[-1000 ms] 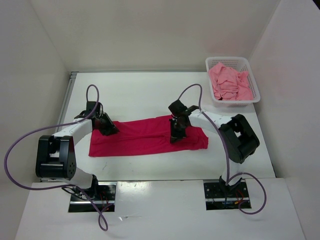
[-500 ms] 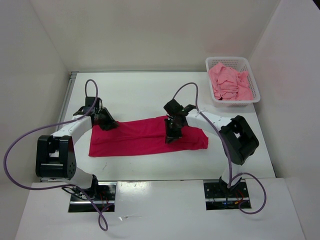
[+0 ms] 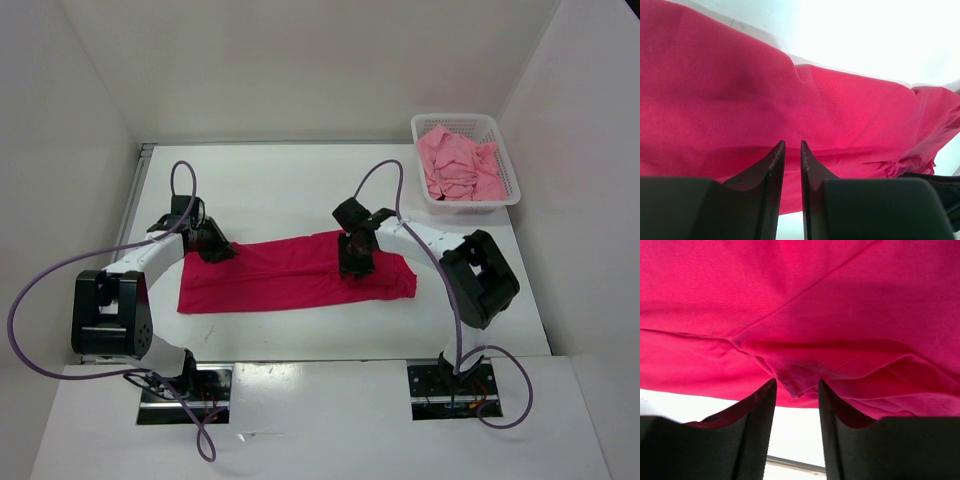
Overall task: Fold and stack the t-shirts
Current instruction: Fold the other side of the tshirt into a rectangle
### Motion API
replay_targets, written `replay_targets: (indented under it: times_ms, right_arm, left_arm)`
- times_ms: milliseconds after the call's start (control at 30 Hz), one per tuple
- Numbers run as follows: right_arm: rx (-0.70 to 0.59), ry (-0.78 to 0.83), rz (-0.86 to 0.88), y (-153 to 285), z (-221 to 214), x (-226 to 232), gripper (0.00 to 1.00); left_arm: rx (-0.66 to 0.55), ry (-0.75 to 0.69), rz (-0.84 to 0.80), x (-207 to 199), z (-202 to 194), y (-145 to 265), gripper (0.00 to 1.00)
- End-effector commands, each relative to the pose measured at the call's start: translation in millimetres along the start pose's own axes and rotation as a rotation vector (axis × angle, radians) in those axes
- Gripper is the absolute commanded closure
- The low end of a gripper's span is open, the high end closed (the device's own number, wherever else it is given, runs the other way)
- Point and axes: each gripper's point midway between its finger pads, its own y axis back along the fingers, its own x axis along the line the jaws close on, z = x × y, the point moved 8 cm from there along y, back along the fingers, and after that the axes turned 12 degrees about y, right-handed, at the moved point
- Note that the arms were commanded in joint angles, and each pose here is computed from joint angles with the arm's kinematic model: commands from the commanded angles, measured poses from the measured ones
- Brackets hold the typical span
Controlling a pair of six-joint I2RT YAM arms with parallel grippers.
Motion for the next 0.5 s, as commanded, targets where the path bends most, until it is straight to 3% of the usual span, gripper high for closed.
replay_targets:
  times_ms: [0,100,200,333,400,467]
  right_arm:
    - [-0.021,-0.003,-0.025,-3,2,-3,0.54]
    - [-0.014,-0.003,-0.018,-9,2,-2,0.56]
    - [-0.019,-0.003,-0.006,-9,3,-1,0.72]
    - [-0.007,-0.003,0.021,-9,2,2,0.83]
    - [0.011,-0.003,0.038,-11,0,3,0.83]
    - [0.024,-0.004,0.044,-13,-1,4,0.70]
  left_arm:
    - [0.006,-0.017,-0.013,0,-1,-1,0.74]
    - [0.006,-0.017,-0.013,0,-1,-1,0.74]
    - [0.006,-0.017,-0.013,0,-1,-1,0.74]
    - [0.012,-0.014,-0.006,3,-3,-2,0.74]
    - [0.006,-0.017,-0.013,1,-2,-2,0.74]
    - [0.013,-0.017,-0.019,1,-3,-2,0.74]
